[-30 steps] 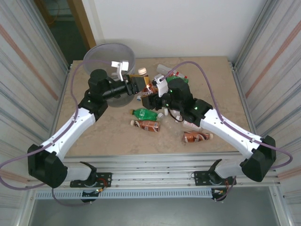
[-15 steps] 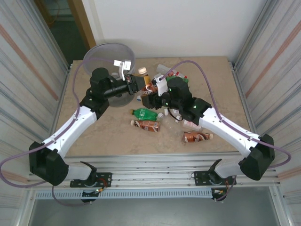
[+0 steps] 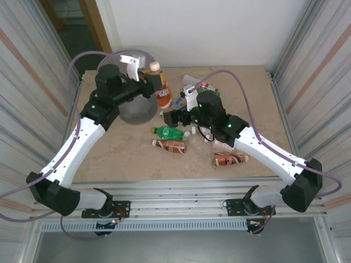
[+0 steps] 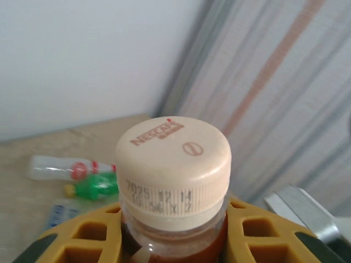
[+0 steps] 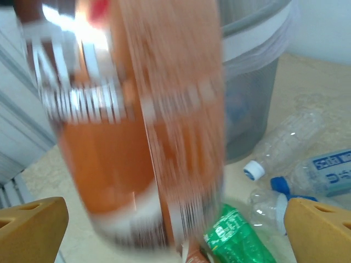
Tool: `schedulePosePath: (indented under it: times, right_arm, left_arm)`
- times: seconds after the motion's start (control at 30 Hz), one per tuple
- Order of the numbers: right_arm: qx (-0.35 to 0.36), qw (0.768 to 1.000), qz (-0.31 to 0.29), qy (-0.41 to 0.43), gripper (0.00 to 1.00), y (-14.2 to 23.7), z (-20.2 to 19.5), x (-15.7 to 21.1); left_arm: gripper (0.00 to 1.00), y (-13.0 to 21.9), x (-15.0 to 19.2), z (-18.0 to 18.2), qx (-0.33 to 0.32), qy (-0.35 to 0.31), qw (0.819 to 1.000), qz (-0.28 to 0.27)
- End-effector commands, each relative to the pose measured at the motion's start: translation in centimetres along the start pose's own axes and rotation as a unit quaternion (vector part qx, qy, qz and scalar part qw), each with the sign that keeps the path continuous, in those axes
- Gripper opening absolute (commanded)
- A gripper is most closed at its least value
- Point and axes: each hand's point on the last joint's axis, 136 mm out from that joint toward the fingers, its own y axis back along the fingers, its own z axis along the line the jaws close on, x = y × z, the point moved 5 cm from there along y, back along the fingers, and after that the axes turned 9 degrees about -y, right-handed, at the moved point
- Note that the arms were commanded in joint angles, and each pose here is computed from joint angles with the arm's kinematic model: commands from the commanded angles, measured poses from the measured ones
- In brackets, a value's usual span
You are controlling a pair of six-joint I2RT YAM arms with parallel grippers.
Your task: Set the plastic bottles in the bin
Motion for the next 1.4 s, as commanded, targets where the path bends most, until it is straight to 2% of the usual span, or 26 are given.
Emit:
schedulePosePath:
  times: [0.0, 0.17, 0.43, 0.6, 0.9, 1.13, 1.3, 1.37]
  right_arm:
    - [0.055, 0.998, -0.022, -0.019, 1.0, 1.4, -1.9, -0.1]
    - [0.085, 0.995, -0.029, -0.031, 0.98, 2.5, -2.9, 0.3]
    - [0.1, 0.994, -0.024, -0.046, 0.98, 2.7, -3.6, 1.0]
    - [0.103, 0.993, -0.022, -0.052, 0.98, 2.4, -3.8, 1.4]
    - [0.109, 0.993, -0.009, -0.054, 0.98, 2.0, -4.2, 2.1]
    - [0.103, 0.993, -0.005, -0.055, 0.98, 1.7, -4.0, 2.1]
    - [0.104, 0.993, -0.003, -0.055, 0.98, 1.7, -4.0, 2.2]
    - [0.103, 0.993, -0.005, -0.054, 0.98, 1.9, -4.0, 2.2]
  left_arm:
    - [0.04, 0.8, -1.5, 3.4, -0.12, -0.068, 0.99, 0.013]
    - [0.04, 0.7, -2.7, 7.5, -0.224, -0.097, 0.969, 0.036]
    - [0.04, -1.8, -2.1, 13.0, -0.32, -0.115, 0.934, 0.107]
    - [0.05, -3.7, -0.4, 14.9, -0.337, -0.118, 0.921, 0.156]
    - [0.08, -5.2, 3.5, 16.9, -0.357, -0.122, 0.896, 0.233]
    - [0.09, -6.2, 6.0, 17.8, -0.351, -0.113, 0.889, 0.272]
    - [0.14, -6.7, 7.3, 18.4, -0.346, -0.102, 0.886, 0.291]
    - [0.19, -6.8, 7.7, 18.7, -0.342, -0.09, 0.888, 0.295]
